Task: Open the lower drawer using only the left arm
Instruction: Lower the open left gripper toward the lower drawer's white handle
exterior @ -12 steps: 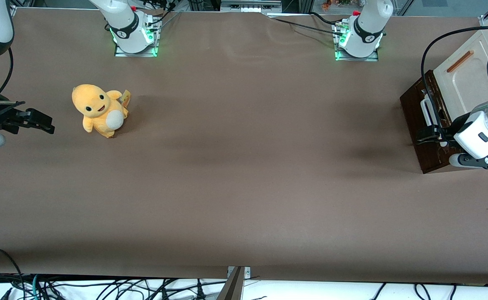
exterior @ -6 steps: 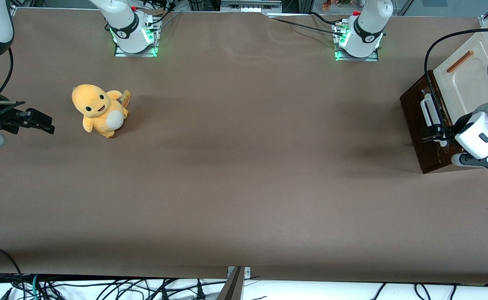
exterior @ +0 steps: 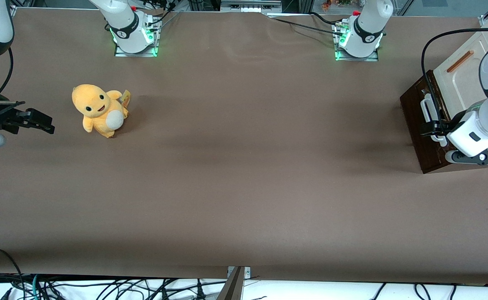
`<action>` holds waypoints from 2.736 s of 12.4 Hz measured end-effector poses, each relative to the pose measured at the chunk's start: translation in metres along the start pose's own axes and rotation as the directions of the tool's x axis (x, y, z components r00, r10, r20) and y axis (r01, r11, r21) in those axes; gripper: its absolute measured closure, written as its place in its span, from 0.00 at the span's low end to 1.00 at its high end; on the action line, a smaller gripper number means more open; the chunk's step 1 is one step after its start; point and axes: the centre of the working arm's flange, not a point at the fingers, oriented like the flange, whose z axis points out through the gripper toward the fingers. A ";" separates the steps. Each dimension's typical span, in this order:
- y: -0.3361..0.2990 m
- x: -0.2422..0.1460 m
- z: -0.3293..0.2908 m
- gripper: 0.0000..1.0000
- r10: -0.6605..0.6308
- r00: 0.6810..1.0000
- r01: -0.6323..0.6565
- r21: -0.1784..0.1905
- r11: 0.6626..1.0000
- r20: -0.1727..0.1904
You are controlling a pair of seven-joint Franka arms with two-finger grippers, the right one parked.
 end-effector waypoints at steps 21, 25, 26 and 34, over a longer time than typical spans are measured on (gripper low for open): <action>0.134 -0.027 0.167 0.00 -0.238 0.968 0.224 0.727 0.649 -0.085; 0.135 -0.035 0.204 0.00 -0.252 0.959 0.254 0.782 0.569 -0.129; 0.135 -0.037 0.216 0.00 -0.253 0.959 0.252 0.794 0.553 -0.129; 0.133 -0.032 0.262 0.00 -0.250 0.953 0.275 0.839 0.470 -0.173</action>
